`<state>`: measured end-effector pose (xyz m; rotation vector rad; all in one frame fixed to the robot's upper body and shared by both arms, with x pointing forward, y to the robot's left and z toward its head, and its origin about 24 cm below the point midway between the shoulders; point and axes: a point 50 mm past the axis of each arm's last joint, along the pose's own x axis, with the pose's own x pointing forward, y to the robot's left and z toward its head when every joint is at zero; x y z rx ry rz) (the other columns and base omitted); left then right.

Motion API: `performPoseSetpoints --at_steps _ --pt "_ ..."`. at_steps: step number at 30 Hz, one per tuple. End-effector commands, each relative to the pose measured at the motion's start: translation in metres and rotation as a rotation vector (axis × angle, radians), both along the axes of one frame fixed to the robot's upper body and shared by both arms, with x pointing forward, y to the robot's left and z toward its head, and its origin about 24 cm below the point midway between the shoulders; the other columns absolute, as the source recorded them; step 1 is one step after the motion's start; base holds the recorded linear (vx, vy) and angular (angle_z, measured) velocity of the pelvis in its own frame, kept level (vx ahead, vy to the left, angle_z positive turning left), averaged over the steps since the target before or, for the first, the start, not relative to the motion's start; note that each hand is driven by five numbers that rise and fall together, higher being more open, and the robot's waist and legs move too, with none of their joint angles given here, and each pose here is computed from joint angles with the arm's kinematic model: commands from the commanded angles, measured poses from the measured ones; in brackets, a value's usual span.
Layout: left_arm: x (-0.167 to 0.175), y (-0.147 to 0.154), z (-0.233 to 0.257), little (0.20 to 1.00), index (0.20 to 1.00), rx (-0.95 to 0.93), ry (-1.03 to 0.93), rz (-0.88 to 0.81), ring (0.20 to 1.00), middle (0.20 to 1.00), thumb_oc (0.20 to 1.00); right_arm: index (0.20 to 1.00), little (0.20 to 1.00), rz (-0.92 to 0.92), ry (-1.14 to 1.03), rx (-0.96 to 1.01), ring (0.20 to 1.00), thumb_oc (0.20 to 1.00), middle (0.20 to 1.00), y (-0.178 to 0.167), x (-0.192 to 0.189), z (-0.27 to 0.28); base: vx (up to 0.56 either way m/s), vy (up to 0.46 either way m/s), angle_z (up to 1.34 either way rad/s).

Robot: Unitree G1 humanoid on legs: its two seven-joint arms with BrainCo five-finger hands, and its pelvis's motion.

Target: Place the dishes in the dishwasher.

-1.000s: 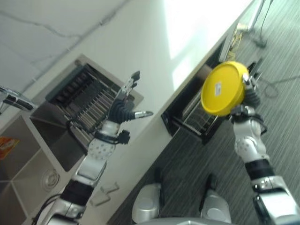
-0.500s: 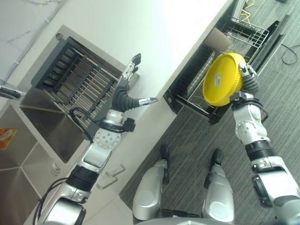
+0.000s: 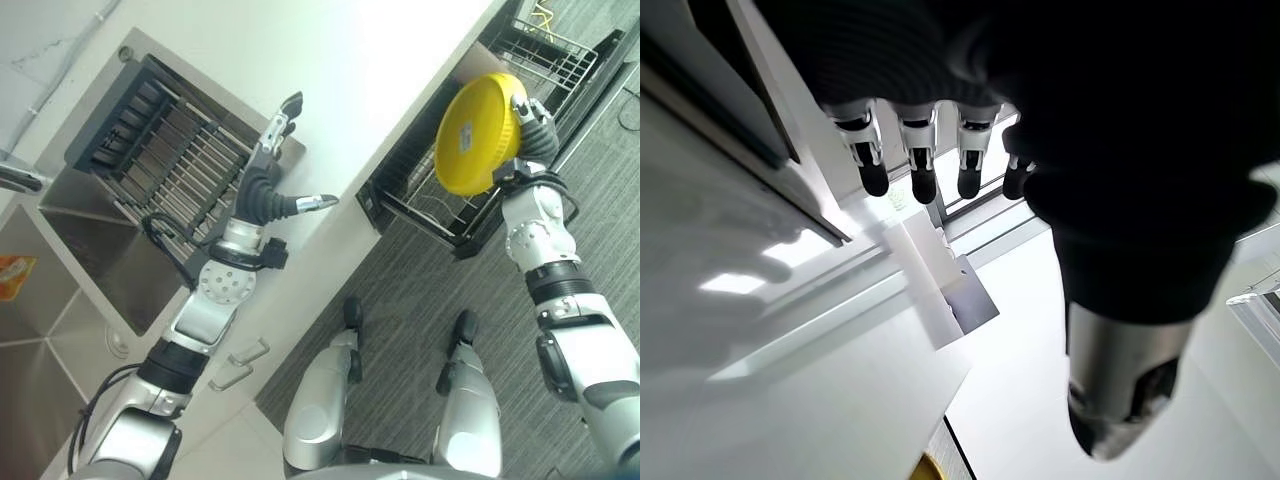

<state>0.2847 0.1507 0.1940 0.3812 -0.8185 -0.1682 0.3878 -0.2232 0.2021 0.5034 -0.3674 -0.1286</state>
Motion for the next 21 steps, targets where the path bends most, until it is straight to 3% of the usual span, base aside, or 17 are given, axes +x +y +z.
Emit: performPoseSetpoints --at_steps 1,15,21 --pt "-0.004 -0.002 0.013 1.0 1.0 0.022 -0.062 -0.033 1.0 1.0 1.0 0.2 0.2 0.011 -0.208 -0.076 0.2 0.2 0.2 0.003 -0.004 0.055 0.02 -0.022 0.03" --pt "0.0 0.006 0.028 1.0 1.0 0.047 -0.086 -0.029 1.0 1.0 1.0 0.2 0.2 -0.128 -0.283 -0.405 0.2 0.2 0.2 -0.008 -0.006 0.089 0.0 -0.012 0.03" --pt "0.001 0.01 0.035 1.0 1.0 0.072 -0.104 -0.031 1.0 1.0 1.0 0.2 0.2 -0.314 -0.239 -0.837 0.2 0.2 0.2 -0.011 -0.007 0.099 -0.01 -0.027 0.05"
